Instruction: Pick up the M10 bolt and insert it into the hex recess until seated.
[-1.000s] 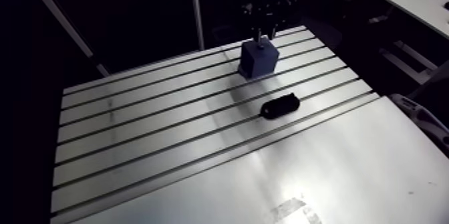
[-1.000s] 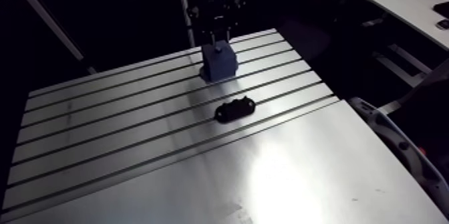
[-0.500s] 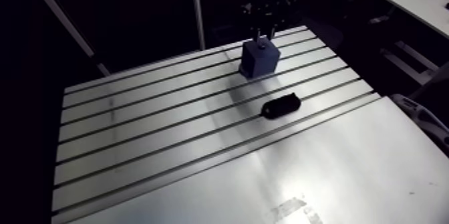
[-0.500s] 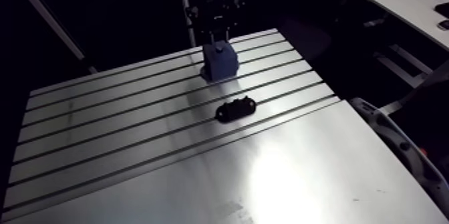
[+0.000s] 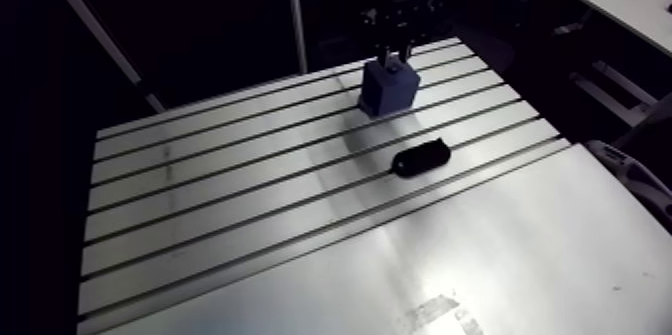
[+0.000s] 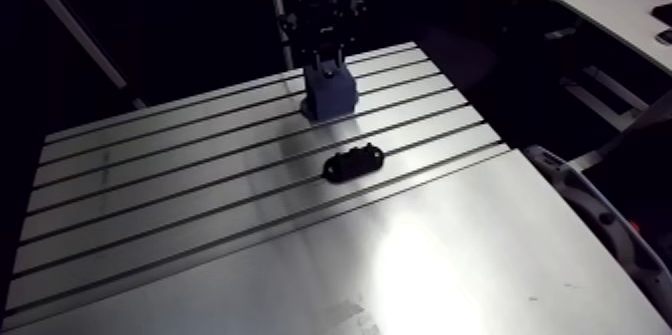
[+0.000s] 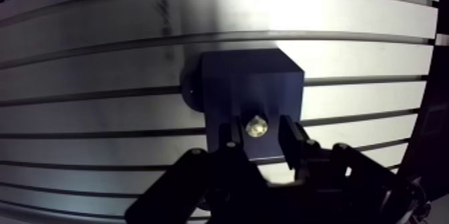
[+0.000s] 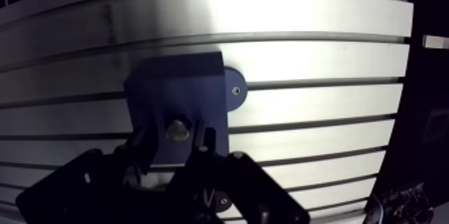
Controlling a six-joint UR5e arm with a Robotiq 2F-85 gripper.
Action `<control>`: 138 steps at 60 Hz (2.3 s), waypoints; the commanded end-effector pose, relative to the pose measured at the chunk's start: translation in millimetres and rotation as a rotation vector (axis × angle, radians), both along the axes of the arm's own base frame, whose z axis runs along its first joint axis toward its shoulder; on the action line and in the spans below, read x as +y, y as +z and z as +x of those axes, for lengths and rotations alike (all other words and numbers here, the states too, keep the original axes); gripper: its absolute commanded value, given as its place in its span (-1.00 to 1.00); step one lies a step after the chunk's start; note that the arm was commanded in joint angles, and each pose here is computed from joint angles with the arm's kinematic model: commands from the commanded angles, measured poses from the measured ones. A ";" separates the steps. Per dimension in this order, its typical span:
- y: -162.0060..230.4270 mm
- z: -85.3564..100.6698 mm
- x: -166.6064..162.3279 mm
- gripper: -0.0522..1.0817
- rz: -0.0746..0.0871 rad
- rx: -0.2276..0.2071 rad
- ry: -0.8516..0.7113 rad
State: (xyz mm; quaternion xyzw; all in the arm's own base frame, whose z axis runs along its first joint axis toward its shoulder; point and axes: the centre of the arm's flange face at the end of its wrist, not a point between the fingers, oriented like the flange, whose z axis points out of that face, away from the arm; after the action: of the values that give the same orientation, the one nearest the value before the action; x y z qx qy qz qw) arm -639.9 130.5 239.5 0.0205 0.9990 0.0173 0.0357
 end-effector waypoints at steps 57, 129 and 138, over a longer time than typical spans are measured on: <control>-6.6 0.4 1.2 0.20 0.000 -0.009 -0.001; -11.6 -0.2 0.4 0.40 -0.003 -0.016 0.002; -11.6 -0.4 -0.6 0.43 -0.003 -0.016 0.005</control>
State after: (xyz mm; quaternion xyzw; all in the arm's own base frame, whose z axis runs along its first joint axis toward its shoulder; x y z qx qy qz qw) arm -640.3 130.9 228.4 0.0193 0.9987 0.0162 0.0433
